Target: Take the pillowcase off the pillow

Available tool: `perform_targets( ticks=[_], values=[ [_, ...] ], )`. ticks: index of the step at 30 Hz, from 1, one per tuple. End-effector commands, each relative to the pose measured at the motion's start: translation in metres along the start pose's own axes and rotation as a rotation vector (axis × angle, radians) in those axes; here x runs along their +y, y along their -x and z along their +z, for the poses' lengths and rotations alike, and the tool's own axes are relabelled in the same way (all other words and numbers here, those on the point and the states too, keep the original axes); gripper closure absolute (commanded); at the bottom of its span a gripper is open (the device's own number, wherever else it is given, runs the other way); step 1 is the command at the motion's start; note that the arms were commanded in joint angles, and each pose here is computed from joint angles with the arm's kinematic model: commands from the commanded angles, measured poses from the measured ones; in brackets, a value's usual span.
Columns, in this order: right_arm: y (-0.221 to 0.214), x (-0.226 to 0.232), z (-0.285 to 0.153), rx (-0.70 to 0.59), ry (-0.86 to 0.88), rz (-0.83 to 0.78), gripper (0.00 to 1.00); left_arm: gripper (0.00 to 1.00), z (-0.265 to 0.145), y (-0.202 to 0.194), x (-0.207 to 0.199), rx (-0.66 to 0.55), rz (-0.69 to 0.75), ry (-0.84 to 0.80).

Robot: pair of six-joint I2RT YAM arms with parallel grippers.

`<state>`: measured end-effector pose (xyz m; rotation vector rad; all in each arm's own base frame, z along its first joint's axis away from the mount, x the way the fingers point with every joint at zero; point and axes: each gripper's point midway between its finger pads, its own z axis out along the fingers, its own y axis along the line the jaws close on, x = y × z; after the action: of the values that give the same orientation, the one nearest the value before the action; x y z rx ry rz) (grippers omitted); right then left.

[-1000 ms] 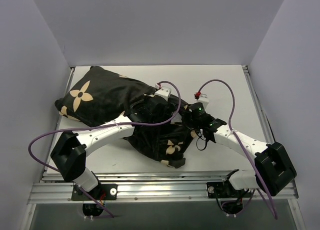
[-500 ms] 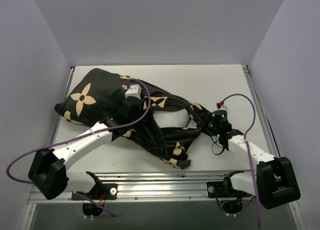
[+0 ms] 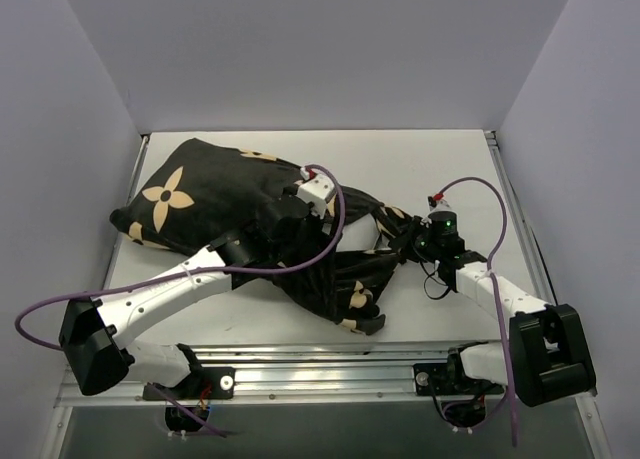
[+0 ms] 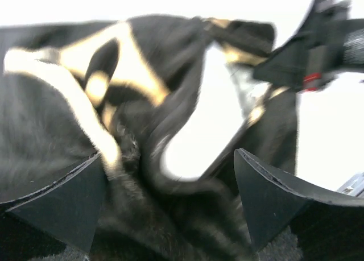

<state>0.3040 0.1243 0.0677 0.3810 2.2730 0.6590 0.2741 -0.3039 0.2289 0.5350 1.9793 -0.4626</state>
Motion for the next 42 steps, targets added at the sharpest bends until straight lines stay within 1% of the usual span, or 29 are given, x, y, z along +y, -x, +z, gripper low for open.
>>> perform_targets(
  ticks=[1, 2, 3, 5, 6, 7, 8, 9, 10, 11, 12, 14, 15, 17, 18, 23, 24, 26, 30, 31, 34, 38, 40, 42],
  values=[
    [0.024, 0.006, -0.006, -0.054, -0.005, -0.049, 1.0, 0.03, 0.002, 0.052, -0.033, -0.101, 0.17, -0.108],
    [0.025, 0.008, -0.005, -0.054, 0.001, -0.05, 1.0, 0.03, 0.005, 0.056, -0.042, -0.106, 0.215, -0.136],
    [0.027, 0.01, -0.005, -0.056, 0.008, -0.056, 1.0, 0.03, 0.006, 0.059, -0.055, -0.112, 0.229, -0.17],
    [0.026, 0.01, -0.004, -0.054, 0.006, -0.062, 1.0, 0.07, 0.02, 0.064, -0.074, -0.126, 0.297, -0.235],
    [0.027, 0.01, -0.005, -0.054, 0.006, -0.065, 1.0, 0.09, 0.033, 0.056, -0.084, -0.107, 0.318, -0.258],
    [0.027, 0.01, -0.005, -0.056, 0.005, -0.068, 1.0, 0.14, 0.037, 0.062, -0.09, -0.116, 0.325, -0.274],
    [0.028, 0.009, -0.005, -0.058, 0.002, -0.067, 1.0, 0.17, 0.044, 0.059, -0.095, -0.104, 0.339, -0.295],
    [0.028, 0.009, -0.005, -0.061, 0.001, -0.071, 1.0, 0.19, 0.061, 0.04, -0.097, -0.041, 0.356, -0.296],
    [0.028, 0.008, -0.005, -0.06, -0.003, -0.076, 1.0, 0.26, 0.066, 0.047, -0.102, -0.041, 0.365, -0.305],
    [0.029, 0.007, -0.006, -0.062, -0.007, -0.075, 1.0, 0.31, 0.072, 0.041, -0.104, -0.015, 0.373, -0.311],
    [0.029, 0.005, -0.006, -0.066, -0.017, -0.077, 1.0, 0.35, 0.087, 0.022, -0.102, 0.05, 0.39, -0.297],
    [0.029, 0.002, -0.005, -0.067, -0.027, -0.079, 1.0, 0.39, 0.099, 0.021, -0.099, 0.067, 0.411, -0.282],
    [0.029, 0.001, -0.004, -0.066, -0.027, -0.078, 1.0, 0.39, 0.11, 0.007, -0.096, 0.11, 0.422, -0.277],
    [0.027, -0.001, -0.003, -0.061, -0.031, -0.083, 1.0, 0.39, 0.119, 0.01, -0.09, 0.118, 0.441, -0.256],
    [0.026, -0.002, -0.001, -0.057, -0.033, -0.082, 1.0, 0.39, 0.129, -0.004, -0.084, 0.163, 0.454, -0.244],
    [0.022, -0.004, 0.002, -0.047, -0.027, -0.076, 1.0, 0.35, 0.15, -0.015, -0.054, 0.233, 0.496, -0.147],
    [0.021, -0.005, 0.003, -0.047, -0.028, -0.077, 1.0, 0.3, 0.154, -0.021, -0.049, 0.249, 0.505, -0.131],
    [0.02, -0.006, 0.003, -0.045, -0.031, -0.078, 1.0, 0.26, 0.159, -0.023, -0.035, 0.264, 0.517, -0.086],
    [0.019, -0.007, 0.004, -0.044, -0.032, -0.079, 1.0, 0.16, 0.165, -0.034, -0.018, 0.3, 0.524, -0.041],
    [0.019, -0.008, 0.004, -0.045, -0.034, -0.079, 1.0, 0.12, 0.166, -0.037, -0.015, 0.307, 0.531, -0.033],
    [0.019, -0.009, 0.005, -0.045, -0.037, -0.079, 1.0, 0.09, 0.17, -0.048, -0.005, 0.34, 0.541, 0.006],
    [0.019, -0.008, 0.005, -0.047, -0.037, -0.079, 1.0, 0.06, 0.175, -0.066, 0.01, 0.381, 0.524, 0.054],
    [0.019, -0.008, 0.006, -0.044, -0.036, -0.079, 1.0, 0.06, 0.178, -0.074, 0.02, 0.393, 0.504, 0.091],
    [0.018, -0.009, 0.007, -0.041, -0.034, -0.077, 1.0, 0.13, 0.179, -0.086, 0.026, 0.417, 0.492, 0.104]
  ],
)
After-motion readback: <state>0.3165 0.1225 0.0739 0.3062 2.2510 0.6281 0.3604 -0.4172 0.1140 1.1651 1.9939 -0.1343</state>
